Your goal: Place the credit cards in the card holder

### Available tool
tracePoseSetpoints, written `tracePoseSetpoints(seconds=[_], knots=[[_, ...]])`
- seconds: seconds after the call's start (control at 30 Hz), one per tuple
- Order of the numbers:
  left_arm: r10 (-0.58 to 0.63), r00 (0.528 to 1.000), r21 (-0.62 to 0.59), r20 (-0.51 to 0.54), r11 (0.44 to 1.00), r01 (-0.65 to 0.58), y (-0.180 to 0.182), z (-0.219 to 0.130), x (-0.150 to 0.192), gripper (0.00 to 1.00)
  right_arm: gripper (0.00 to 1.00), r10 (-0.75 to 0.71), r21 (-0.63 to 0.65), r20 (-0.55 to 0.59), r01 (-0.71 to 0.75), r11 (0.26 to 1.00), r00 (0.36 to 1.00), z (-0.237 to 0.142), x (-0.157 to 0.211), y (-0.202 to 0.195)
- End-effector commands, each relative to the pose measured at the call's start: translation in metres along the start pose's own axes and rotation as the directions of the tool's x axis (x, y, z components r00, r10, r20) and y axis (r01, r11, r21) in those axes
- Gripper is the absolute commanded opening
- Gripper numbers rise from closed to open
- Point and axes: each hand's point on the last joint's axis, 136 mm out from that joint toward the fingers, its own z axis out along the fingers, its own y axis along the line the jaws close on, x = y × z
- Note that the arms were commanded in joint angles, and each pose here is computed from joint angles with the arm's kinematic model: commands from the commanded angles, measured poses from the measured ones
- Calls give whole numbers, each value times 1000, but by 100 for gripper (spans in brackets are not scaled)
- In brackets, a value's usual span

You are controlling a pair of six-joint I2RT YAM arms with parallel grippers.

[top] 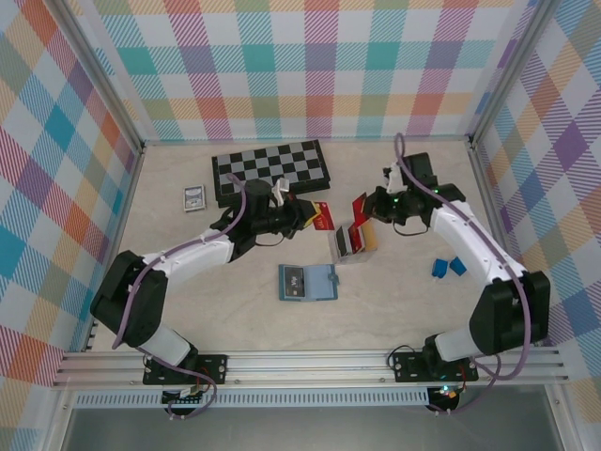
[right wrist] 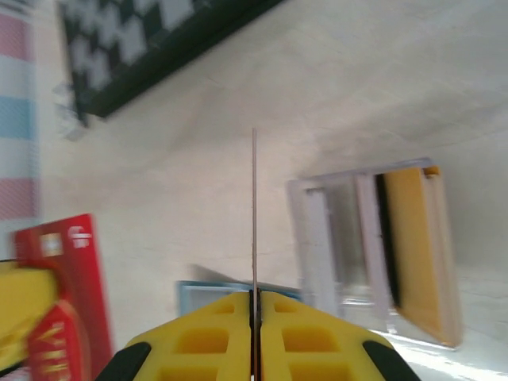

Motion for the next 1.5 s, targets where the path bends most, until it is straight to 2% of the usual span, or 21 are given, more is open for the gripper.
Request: tracePoseSetpoints(seconds=[0.0,0.07,0.27,0.53,0.73,0.9,1.03,1.17,1.33,1.47], knots=[[39,999,-167,-14,985,-41,42,-14,9,0,8,-175,181,-71,185,966,982,15,12,-22],[46,999,-190,-25,980,-50,48,-19,13,0,8,-204,250,-84,219,943,975,24,14,-32],[52,998,-239,-28,969,-57,65,-30,21,0,8,-235,268,-115,258,928,965,45,22,-35],[42,998,-242,-40,969,-51,70,-28,24,0,9,-229,292,-138,260,920,964,68,31,-41],[37,998,-244,-55,969,-49,73,-26,27,0,12,-243,317,-107,265,911,964,80,32,-48],[39,997,-249,-69,967,-55,77,-26,31,0,24,-240,312,-90,256,915,967,73,38,-45],[33,995,-270,-89,961,-56,89,-27,39,0,27,-222,307,-65,232,923,973,56,39,-39],[42,986,-308,-161,947,-91,107,-27,53,0,33,-183,203,-54,190,961,982,42,51,-19],[66,977,-347,-201,928,-134,127,-30,64,0,44,-146,113,-123,160,981,982,40,84,2],[80,970,-334,-229,930,-156,133,-25,71,0,58,-96,150,-194,126,981,976,48,114,1]])
